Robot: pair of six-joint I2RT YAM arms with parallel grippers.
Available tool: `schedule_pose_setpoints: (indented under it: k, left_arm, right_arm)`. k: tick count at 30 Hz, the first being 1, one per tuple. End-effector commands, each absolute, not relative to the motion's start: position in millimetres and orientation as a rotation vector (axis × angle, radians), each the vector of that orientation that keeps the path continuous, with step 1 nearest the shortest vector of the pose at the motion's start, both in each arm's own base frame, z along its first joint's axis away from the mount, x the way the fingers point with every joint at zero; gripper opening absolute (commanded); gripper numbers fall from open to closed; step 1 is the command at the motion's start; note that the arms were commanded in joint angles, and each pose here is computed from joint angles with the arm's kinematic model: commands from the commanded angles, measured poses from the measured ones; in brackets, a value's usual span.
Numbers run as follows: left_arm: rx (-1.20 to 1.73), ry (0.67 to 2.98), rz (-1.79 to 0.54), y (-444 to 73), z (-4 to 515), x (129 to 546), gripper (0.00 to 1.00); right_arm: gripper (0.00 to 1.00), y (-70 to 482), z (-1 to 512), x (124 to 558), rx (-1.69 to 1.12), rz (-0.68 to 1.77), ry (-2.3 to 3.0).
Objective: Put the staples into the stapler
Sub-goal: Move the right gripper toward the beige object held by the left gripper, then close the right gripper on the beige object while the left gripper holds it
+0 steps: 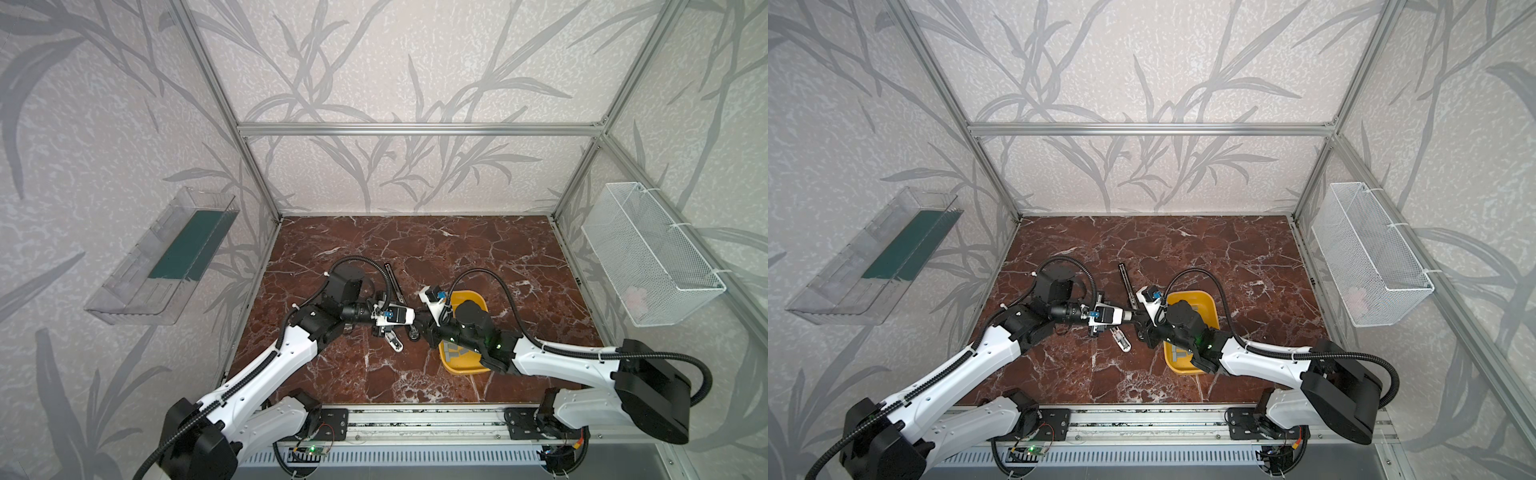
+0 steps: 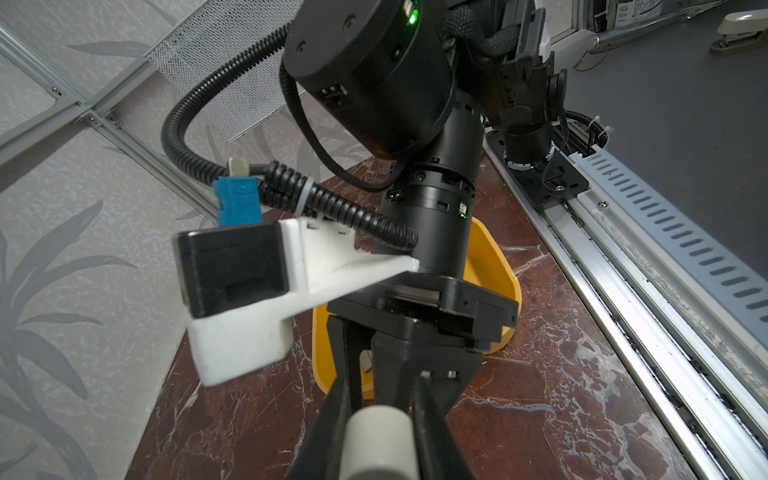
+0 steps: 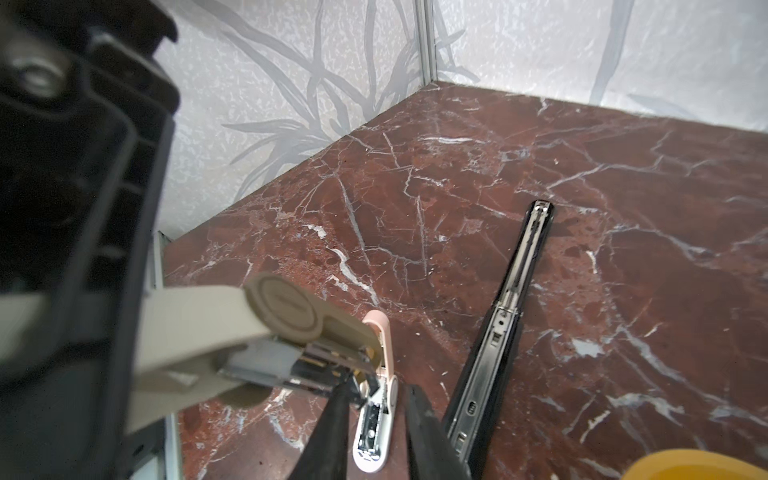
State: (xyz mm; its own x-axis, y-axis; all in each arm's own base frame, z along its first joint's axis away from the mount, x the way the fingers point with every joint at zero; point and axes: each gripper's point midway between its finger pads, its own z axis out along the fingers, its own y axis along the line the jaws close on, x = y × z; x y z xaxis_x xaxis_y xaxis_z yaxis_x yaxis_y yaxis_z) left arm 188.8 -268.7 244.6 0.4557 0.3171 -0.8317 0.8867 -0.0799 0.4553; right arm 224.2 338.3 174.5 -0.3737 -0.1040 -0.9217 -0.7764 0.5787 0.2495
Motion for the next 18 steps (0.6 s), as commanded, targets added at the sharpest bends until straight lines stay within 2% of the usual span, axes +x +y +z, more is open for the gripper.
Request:
schedule_pose_setpoints:
  k: [1, 3, 9, 13, 18]
  left_arm:
    - [1.609, 1.052, -0.684, -269.0, 250.8, 191.5, 0.00]
    - [1.605, 1.072, -0.664, -267.1, 248.0, 194.1, 0.00]
    - [1.596, 1.108, -0.663, -267.8, 247.9, 200.4, 0.00]
    - [1.589, 1.104, -0.729, -271.0, 253.6, 196.0, 0.00]
    - [1.599, 1.065, -0.808, -272.3, 258.7, 183.8, 0.00]
  right_arm:
    - [0.50, 316.3, 188.0, 234.6, -0.630, 0.755, 1.780]
    - [0.59, 301.5, 191.4, 237.1, -0.585, 0.711, 1.769]
    - [0.68, 286.1, 221.2, 226.6, -0.592, 0.718, 1.667]
    - [0.81, 294.2, 234.6, 208.7, -0.694, 0.792, 1.567]
    - [0.90, 309.6, 237.9, 191.9, -0.819, 0.871, 1.501]
